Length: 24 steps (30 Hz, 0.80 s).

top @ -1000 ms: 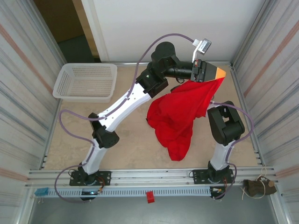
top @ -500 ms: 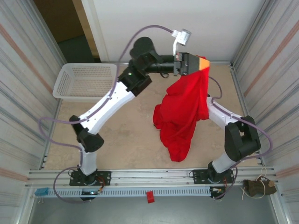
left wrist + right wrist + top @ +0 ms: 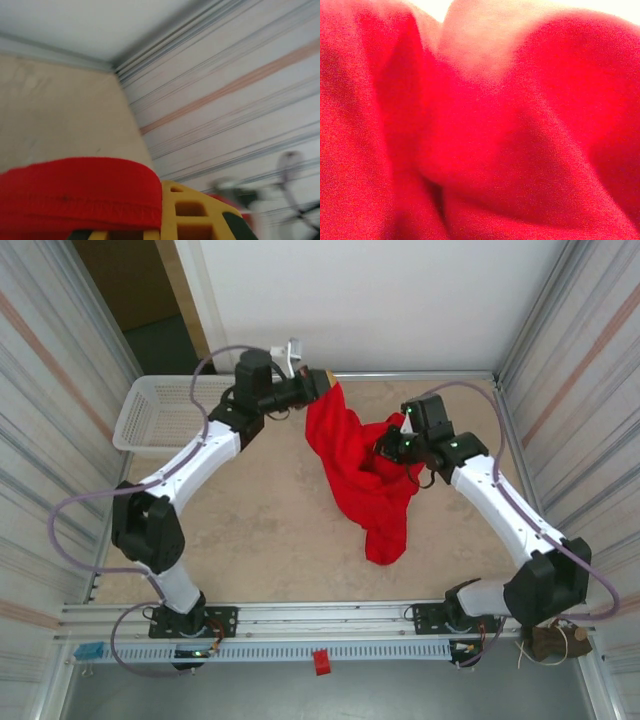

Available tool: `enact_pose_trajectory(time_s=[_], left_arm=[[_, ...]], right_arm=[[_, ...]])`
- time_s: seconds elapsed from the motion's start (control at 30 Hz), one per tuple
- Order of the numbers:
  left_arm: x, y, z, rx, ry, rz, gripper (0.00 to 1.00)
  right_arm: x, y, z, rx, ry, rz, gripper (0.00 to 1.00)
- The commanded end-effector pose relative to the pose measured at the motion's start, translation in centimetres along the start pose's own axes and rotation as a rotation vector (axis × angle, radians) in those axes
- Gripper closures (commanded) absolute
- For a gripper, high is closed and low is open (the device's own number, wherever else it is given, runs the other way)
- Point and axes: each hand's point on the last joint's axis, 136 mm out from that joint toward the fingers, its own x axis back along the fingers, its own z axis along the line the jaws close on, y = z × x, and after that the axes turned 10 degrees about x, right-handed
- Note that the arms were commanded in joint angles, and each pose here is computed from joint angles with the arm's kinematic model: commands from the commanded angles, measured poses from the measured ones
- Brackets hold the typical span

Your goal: Fold the inside-out t-shirt

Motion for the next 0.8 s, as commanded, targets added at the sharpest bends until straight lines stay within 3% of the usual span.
enact_pose_trajectory(time_s=[0.0,0.07,0.1,0.2,0.27,0.33,0.47,0.67,0.77], left_arm=[[-0.8,-0.8,2.8,-0.001,0.041,-0.008,1.0],[-1.2,-1.2,3.9,0.007,0.051,0.005,1.0],[-1.4,-1.5,4.1,0.001,0.057,0.019,0.95],[-1.7,-1.7,4.1,-0.029,0.066,0.051,0.6],[-1.3,-1.6,3.6,-0.055,0.069,0.05,0.46],[-0.7,-1.4,2.8,-0.084,0.065,0.04,0.38],[1.0,-0.8,-1.1,-0.148,-0.008,0.014,0.32],[2.6,-2.3,-9.2,-0.338,-0.171,0.032,0.28],[2.5,-3.6,-10.8,-0.424,-0.189,0.047,0.25]], right_arm=[[4.5,3.7,2.8,0.056,0.085,-0.12,1.0],[5.9,5.7,3.4,0.047,0.111,-0.172,1.0],[6.7,6.9,3.8,0.04,0.13,-0.2,1.0],[8.7,10.3,4.9,0.012,0.196,-0.277,1.0],[10.3,12.4,5.9,0.001,0.254,-0.332,1.0],[11.4,14.1,7.0,-0.013,0.316,-0.359,1.0],[11.9,15.2,8.8,0.016,0.391,-0.35,1.0],[9.2,13.4,8.5,0.093,0.413,-0.245,1.0],[8.0,12.5,8.6,0.121,0.442,-0.18,1.0]])
